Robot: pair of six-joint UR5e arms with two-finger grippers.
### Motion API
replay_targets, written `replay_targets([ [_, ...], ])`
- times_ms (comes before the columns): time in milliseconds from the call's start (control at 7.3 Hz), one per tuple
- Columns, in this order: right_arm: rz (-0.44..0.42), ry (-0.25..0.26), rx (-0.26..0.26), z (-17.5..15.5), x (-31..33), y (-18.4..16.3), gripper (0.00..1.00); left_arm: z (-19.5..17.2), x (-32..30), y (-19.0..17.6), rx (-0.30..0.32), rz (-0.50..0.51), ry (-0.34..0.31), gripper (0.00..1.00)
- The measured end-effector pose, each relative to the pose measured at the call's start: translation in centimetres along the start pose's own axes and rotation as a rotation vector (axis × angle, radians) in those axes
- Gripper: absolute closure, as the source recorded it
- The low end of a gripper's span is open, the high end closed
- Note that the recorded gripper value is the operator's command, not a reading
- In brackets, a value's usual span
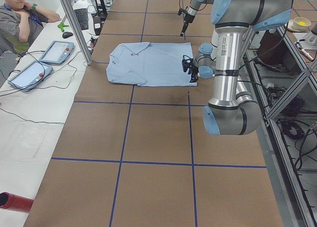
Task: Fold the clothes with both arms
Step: 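Move both grippers down to the hem corners nearest the robot, then lower both grippers and close them on the two hem corners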
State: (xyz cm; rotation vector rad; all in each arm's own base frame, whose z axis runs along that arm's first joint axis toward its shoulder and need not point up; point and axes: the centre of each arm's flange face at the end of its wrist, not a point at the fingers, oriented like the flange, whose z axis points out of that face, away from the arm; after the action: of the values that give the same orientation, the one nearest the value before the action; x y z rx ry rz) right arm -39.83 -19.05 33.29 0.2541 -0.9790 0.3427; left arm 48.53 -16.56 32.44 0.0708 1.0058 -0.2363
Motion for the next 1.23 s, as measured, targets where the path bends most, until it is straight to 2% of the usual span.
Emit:
replay_targets([
  [411,0.0,-0.004,0.004,0.0,-0.1,0.1,0.08,1.7,-1.1,1.9,-0.007,0.004,-0.04,0.4],
  [548,0.0,-0.006,0.006,0.0,-0.2,0.1,0.07,1.9,-1.2,2.0,-0.008,0.005,-0.044,0.44],
  [1095,0.0,-0.007,0.006,-0.1,-0.2,0.1,0.06,2.0,-1.1,2.3,-0.012,0.008,-0.043,0.5],
  [1232,0.0,-0.007,0.006,-0.1,-0.2,0.1,0.06,2.0,-1.0,2.4,-0.014,0.009,-0.043,0.54],
])
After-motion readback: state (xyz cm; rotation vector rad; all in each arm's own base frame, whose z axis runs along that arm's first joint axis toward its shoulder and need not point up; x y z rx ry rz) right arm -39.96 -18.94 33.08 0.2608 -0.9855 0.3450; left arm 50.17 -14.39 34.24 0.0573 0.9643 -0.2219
